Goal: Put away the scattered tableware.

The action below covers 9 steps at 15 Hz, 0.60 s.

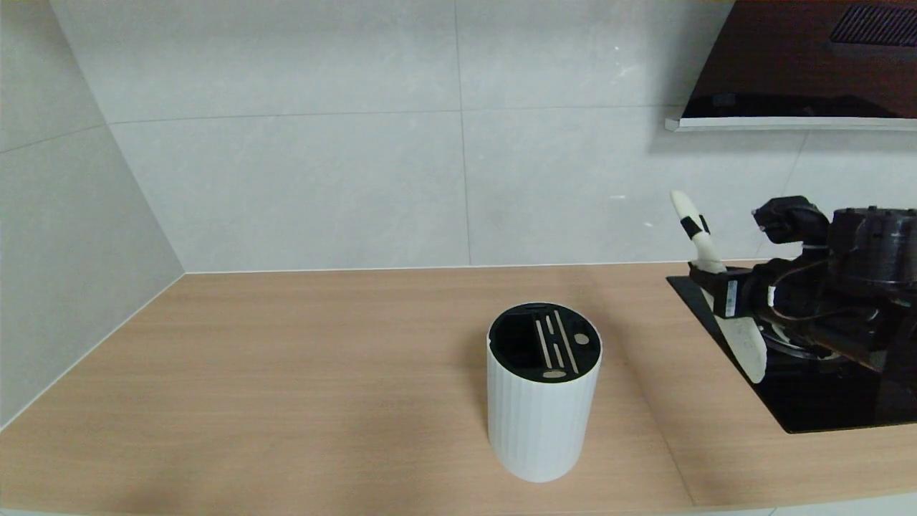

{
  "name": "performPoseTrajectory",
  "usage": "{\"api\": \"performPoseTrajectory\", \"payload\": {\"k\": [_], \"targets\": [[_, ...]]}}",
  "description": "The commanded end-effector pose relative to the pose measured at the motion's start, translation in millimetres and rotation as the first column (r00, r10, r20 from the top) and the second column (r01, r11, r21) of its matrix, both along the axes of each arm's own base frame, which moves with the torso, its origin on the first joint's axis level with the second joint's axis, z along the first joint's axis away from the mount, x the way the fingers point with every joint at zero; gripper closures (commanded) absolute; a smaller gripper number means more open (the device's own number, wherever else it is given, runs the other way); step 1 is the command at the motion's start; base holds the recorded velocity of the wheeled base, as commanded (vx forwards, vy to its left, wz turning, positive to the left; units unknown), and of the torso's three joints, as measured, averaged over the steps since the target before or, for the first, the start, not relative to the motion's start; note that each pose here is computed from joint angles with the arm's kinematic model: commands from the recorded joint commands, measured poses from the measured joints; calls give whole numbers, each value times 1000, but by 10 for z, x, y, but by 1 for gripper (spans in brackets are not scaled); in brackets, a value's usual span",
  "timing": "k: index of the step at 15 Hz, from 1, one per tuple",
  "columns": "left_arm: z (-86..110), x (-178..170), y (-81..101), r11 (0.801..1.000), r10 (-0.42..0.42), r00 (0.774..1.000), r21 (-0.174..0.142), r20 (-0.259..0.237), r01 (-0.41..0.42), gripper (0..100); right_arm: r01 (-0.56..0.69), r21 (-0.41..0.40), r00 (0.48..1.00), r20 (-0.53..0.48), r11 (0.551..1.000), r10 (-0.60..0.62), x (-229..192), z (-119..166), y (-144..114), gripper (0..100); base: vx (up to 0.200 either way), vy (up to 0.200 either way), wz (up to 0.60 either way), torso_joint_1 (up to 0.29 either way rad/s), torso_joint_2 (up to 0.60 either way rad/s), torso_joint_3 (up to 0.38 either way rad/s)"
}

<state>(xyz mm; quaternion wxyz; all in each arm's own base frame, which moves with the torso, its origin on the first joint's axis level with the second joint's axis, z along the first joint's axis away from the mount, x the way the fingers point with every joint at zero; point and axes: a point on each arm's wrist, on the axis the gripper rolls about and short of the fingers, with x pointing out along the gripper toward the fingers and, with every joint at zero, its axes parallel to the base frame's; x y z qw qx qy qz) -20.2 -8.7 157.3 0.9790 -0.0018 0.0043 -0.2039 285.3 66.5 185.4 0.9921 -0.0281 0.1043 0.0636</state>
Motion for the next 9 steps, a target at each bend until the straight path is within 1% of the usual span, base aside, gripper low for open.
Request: {"api": "performPoseTrajectory", "payload": {"k": [1,2,3,4,5,6,7,8,9], "targets": [[778,808,-41,988,-153,971,-31,-183,150,0,-87,35,984,157,996,81,-199,532,291,100,0,0,0,0,0,0],[912,1045,-74,983,-185,963,-40,-194,181,0,-117,39,978,176,992,108,-245,597,399,100,0,0,0,0,0,0],[1004,1275,-142,972,-234,949,-82,-213,221,0,-137,41,976,179,990,127,-305,605,482,100,0,0,0,0,0,0],[1055,1483,-230,954,-281,928,-174,-246,242,0,-158,41,972,182,987,148,-358,614,566,100,0,0,0,0,0,0],[1092,1611,-332,922,-339,904,-284,-261,264,0,-175,43,968,187,984,164,-409,631,641,100,0,0,0,0,0,0],[1111,1663,-381,901,-368,893,-338,-260,273,0,-186,45,966,193,982,174,-443,648,669,100,0,0,0,0,0,0],[1158,1821,-497,832,-433,871,-475,-234,285,0,-220,44,960,187,975,208,-501,633,756,100,0,0,0,0,0,0],[1166,1892,-550,795,-462,858,-533,-224,289,0,-239,42,957,182,970,228,-533,615,801,100,0,0,0,0,0,0],[1139,2003,-615,756,-493,839,-592,-231,281,0,-268,47,950,178,962,256,-576,610,874,100,0,0,0,0,0,0]]}}
